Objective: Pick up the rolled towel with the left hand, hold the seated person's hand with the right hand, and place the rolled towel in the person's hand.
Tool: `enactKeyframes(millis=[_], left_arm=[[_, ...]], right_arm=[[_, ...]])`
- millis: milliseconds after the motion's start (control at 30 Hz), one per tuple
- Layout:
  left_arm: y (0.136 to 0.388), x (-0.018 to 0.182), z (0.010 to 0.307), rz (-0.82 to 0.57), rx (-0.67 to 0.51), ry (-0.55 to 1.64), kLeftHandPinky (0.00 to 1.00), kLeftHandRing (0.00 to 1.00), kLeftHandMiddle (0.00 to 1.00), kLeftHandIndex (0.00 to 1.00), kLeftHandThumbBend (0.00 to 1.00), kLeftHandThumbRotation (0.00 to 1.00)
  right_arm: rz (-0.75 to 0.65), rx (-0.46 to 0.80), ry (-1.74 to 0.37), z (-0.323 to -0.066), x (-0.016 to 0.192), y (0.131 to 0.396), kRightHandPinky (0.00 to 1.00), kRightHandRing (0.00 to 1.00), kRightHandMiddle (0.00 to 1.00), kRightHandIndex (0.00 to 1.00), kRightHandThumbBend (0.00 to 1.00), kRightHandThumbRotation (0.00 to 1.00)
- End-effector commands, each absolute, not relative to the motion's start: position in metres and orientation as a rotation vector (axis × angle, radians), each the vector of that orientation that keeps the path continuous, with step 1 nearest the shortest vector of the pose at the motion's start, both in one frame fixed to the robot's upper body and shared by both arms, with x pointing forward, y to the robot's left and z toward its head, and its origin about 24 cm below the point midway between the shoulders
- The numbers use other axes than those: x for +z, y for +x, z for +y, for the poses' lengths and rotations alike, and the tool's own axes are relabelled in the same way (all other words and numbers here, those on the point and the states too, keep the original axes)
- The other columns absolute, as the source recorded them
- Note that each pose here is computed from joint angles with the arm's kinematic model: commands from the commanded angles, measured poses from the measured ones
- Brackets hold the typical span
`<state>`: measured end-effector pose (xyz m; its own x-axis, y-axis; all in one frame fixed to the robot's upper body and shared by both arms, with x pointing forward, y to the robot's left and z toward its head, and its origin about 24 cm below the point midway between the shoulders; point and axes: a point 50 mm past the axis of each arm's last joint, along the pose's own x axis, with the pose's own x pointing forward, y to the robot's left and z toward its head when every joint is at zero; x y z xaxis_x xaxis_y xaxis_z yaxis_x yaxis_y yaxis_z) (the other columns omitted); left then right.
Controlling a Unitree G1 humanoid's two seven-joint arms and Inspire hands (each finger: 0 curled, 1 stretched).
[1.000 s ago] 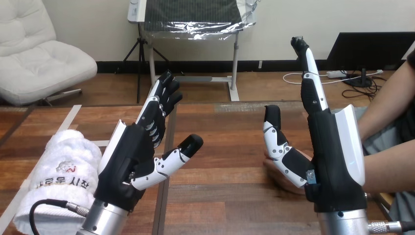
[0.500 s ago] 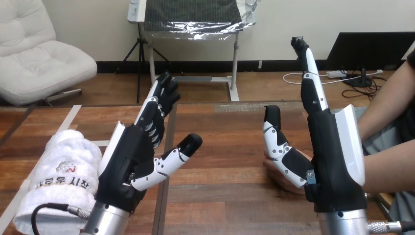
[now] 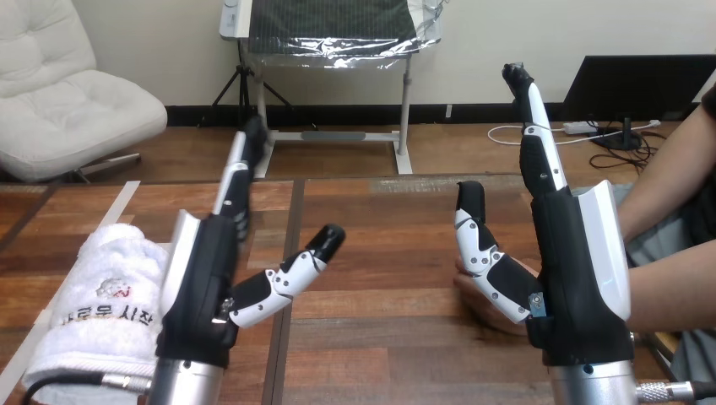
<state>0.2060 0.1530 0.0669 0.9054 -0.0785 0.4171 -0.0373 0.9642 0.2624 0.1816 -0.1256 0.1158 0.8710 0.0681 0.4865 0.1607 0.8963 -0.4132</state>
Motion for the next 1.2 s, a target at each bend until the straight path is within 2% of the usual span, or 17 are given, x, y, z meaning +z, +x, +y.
enactKeyframes(millis=[0,533,833,1167], left_arm=[[0.207,0.089,0.156,-0.556,0.115,0.366,0.97,0.98,0.99,0.98,0.64,0.23],[0.209,0.095,0.168,-0.504,0.373,0.681,0.98,1.0,1.0,1.0,0.69,0.3],[0.214,0.097,0.175,-0.413,0.509,0.864,0.88,0.95,0.98,0.99,0.73,0.37],[0.22,0.097,0.184,-0.299,0.576,1.021,0.83,0.92,0.96,0.97,0.76,0.42]], right_arm=[[-0.587,-0.064,-0.442,-0.124,0.128,0.186,1.0,1.0,1.0,1.0,0.0,0.0],[-0.585,-0.066,-0.444,-0.124,0.128,0.187,1.0,1.0,1.0,1.0,0.0,0.0],[-0.578,-0.061,-0.437,-0.123,0.127,0.187,1.0,1.0,1.0,1.0,0.0,0.0],[-0.571,-0.061,-0.445,-0.123,0.128,0.186,1.0,1.0,1.0,1.0,0.0,0.0]])
